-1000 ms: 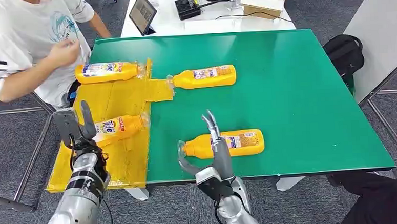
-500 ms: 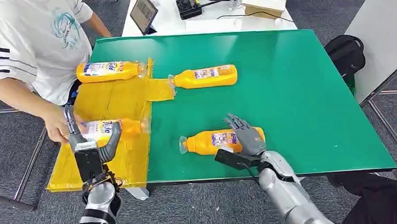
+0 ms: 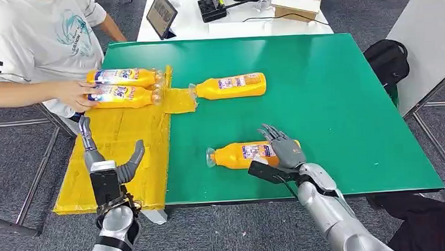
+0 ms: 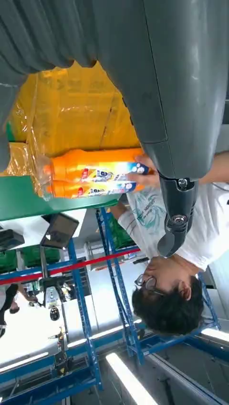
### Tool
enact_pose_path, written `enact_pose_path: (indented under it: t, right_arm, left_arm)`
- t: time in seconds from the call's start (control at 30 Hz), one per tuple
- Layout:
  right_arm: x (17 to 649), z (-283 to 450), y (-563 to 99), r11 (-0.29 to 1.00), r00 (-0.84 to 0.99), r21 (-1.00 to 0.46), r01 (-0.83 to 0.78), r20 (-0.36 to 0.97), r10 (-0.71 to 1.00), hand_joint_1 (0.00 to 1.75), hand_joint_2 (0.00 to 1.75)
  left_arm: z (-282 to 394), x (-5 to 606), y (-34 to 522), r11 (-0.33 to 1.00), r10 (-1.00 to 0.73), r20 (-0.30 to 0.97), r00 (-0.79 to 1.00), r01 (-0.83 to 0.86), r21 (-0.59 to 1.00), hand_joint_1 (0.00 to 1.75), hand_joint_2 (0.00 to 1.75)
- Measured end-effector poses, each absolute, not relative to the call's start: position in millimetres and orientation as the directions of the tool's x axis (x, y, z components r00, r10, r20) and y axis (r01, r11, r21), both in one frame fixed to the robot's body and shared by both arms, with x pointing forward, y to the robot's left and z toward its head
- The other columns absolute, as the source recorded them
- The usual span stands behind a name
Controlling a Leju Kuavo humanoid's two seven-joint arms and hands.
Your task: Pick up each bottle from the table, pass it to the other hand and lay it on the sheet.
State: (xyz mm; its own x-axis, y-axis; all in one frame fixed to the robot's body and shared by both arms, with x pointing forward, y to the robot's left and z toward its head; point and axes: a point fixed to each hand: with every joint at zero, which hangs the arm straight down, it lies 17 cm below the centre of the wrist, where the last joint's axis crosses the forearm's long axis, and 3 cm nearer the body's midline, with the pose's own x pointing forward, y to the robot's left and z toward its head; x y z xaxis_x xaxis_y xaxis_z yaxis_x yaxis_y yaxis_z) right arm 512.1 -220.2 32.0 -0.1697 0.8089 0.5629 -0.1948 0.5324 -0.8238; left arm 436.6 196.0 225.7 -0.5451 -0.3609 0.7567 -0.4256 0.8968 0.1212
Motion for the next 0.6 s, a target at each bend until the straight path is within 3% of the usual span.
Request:
enact_pose_path:
  t: [0.6]
  right_arm:
    - [515, 21, -223, 0.508, -0.142, -0.825, -0.249, 0.55, 0.823, 0.0, 1.75]
  left_arm:
    - [228, 437, 188, 0.907, -0.343, 0.757, -0.556, -0.405, 0.113, 0.0, 1.75]
